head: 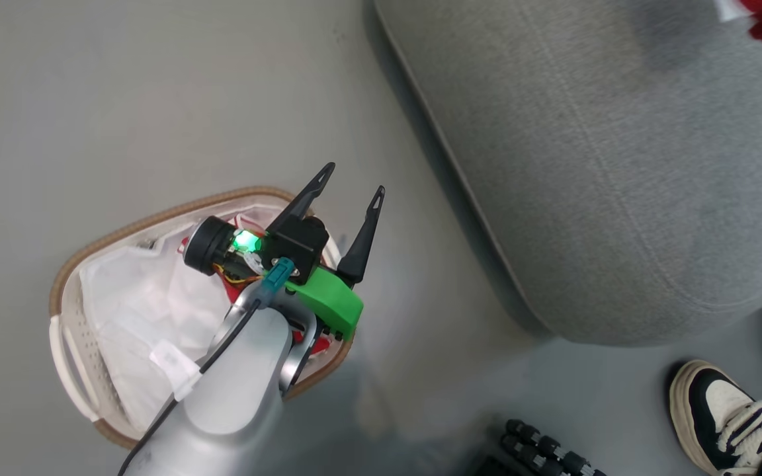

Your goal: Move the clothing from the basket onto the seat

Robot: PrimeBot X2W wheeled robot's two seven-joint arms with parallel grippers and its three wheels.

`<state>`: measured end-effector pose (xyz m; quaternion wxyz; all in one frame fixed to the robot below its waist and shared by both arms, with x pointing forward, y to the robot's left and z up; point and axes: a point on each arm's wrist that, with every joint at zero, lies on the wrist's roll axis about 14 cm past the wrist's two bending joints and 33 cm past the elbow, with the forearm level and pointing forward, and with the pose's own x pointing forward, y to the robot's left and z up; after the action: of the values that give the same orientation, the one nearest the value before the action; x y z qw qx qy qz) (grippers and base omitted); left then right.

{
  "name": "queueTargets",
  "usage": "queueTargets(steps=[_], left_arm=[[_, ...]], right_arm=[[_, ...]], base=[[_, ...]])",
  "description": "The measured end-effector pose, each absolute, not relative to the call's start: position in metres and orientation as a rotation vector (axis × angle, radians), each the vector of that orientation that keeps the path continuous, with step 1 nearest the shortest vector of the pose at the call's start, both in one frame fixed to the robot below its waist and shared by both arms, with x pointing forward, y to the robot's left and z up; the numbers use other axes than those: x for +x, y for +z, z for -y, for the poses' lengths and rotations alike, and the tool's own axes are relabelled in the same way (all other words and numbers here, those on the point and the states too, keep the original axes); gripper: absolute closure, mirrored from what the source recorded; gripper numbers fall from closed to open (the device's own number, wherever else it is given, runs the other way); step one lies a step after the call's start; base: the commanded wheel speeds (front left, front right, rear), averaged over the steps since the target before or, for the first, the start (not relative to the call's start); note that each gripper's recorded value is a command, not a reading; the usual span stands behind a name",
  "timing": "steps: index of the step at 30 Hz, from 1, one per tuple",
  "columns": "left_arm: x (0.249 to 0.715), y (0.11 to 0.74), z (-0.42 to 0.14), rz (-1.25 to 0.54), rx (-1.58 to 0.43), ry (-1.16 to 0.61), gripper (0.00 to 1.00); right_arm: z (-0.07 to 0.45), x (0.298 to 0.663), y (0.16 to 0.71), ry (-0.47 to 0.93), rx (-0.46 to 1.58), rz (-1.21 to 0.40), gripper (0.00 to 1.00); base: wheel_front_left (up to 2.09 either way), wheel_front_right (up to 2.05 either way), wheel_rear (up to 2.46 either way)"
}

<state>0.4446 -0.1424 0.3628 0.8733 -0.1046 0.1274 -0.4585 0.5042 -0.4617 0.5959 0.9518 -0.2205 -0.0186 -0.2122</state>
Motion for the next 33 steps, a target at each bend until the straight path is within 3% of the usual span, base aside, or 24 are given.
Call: queueTargets(steps=[7,11,13,14,20,33], left_arm=[[0.455,0.333,0.117,-0.318,-0.228,-0.880,0.00],[0.459,0.320,0.101,-0.345,-0.230,-0.831,0.00],[0.460,0.314,0.094,-0.358,-0.232,-0.809,0.00],[0.461,0.312,0.091,-0.363,-0.232,-0.801,0.00],[0.460,0.310,0.082,-0.376,-0.226,-0.774,0.00],[0.453,0.351,0.071,-0.318,-0.222,-0.736,0.00]], right_arm=[[0.488,0.516,0.551,-0.529,-0.392,-0.036,1.00],[0.473,0.524,0.498,-0.489,-0.384,-0.139,0.99],[0.467,0.521,0.472,-0.487,-0.347,-0.179,0.28],[0.464,0.521,0.465,-0.483,-0.340,-0.188,0.00],[0.429,0.503,0.419,-0.423,-0.284,-0.264,0.00],[0.384,0.457,0.411,-0.343,-0.180,-0.265,0.00]], base=[[0.00,0.00,0.00],[0.00,0.00,0.00],[0.00,0.00,0.00],[0.00,0.00,0.00],[0.00,0.00,0.00],[0.00,0.00,0.00]])
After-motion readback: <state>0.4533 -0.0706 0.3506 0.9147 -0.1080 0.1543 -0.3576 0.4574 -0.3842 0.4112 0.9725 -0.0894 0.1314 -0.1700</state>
